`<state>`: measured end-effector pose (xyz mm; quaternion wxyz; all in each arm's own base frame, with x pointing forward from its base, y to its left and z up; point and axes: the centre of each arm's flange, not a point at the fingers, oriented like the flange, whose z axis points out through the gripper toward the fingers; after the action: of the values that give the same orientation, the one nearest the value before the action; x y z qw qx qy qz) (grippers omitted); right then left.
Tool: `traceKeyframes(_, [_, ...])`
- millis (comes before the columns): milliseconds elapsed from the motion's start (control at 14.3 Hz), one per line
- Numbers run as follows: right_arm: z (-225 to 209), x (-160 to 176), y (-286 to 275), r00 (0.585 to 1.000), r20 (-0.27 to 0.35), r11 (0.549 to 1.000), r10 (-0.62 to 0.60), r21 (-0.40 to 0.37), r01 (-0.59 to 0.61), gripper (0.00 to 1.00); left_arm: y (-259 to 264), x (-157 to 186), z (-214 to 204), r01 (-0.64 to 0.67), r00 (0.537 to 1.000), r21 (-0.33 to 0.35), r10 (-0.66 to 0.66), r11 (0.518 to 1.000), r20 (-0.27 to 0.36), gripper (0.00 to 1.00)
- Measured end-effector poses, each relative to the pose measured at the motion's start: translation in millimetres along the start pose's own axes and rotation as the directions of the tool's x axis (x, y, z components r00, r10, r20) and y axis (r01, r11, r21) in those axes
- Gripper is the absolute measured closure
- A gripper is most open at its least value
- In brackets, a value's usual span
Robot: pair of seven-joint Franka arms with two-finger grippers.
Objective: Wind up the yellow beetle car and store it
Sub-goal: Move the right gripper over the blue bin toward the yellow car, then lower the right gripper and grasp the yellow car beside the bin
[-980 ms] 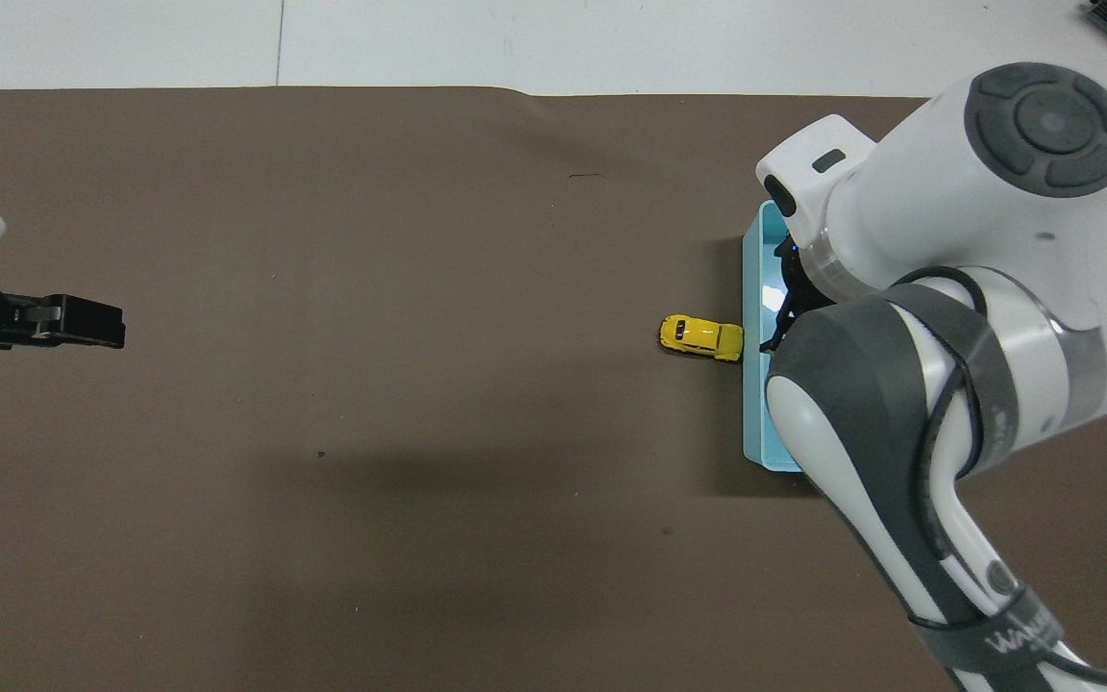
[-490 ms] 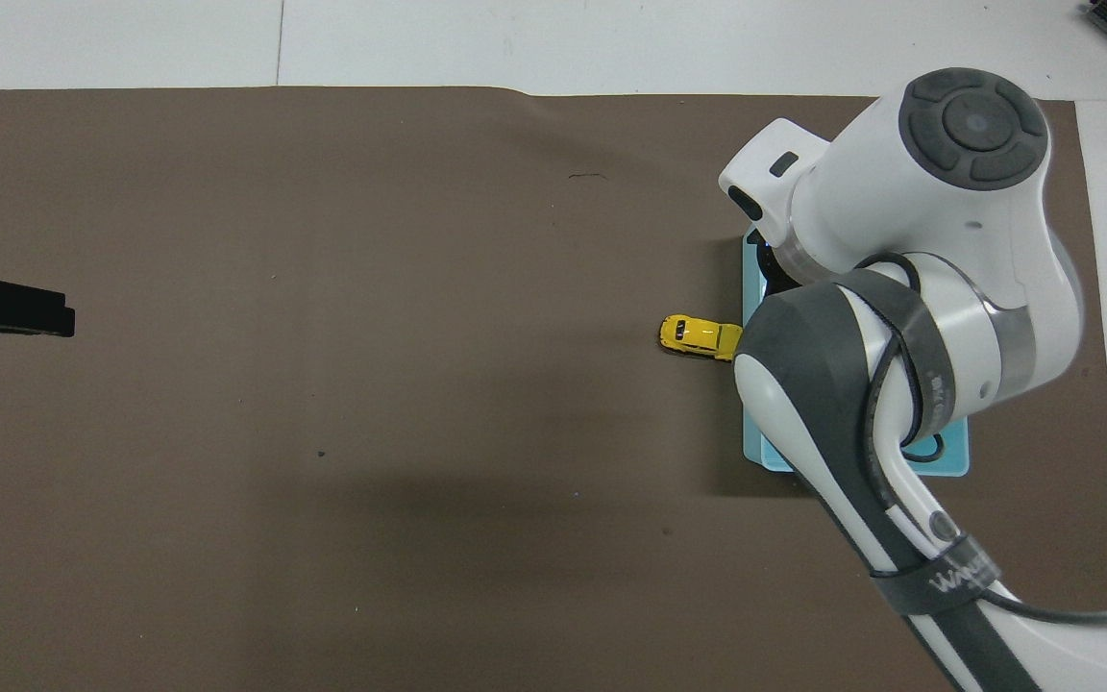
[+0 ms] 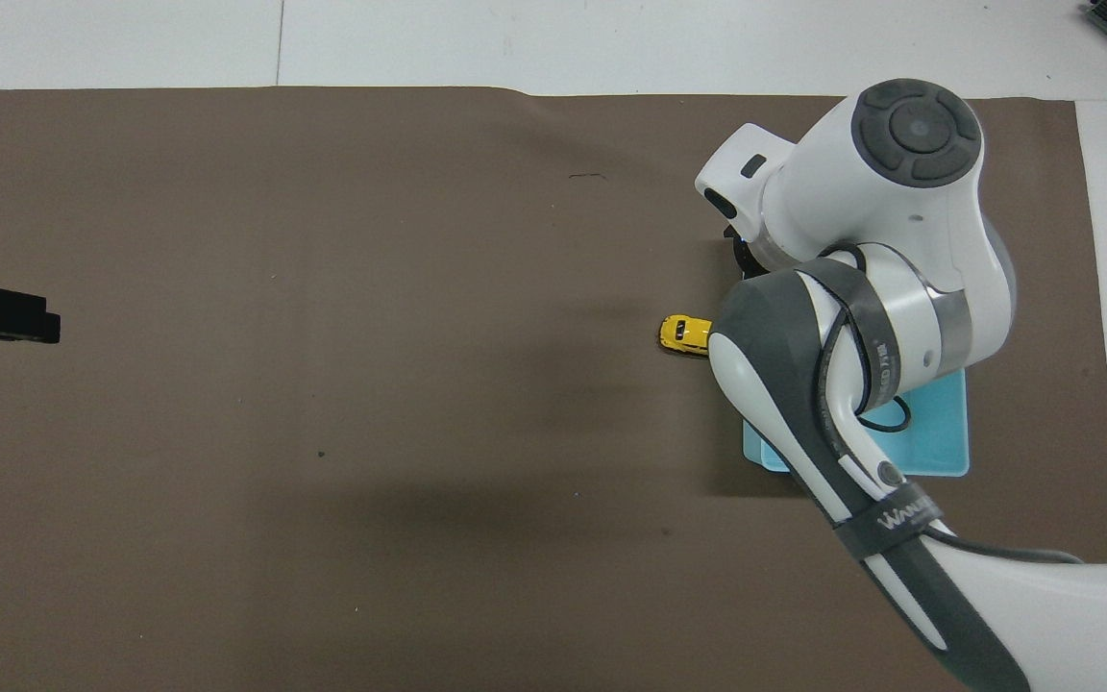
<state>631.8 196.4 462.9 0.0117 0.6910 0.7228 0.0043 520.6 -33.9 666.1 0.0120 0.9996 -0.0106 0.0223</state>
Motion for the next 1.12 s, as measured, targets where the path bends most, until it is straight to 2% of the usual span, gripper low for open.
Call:
traceKeyframes(490, [48,5,8,0.999,-0.011,0.999,-0.043,-0.006,0.043,0.0,-14,-5,4,0.027,0.998,0.003,-0.027,1.0,0.05,0.0])
traceKeyframes(1120, [102,7,8,0.998,-0.015,0.998,-0.059,0.026,0.059,0.0,-22,-6,4,0.043,0.997,0.004,-0.043,0.999,0.056,0.0])
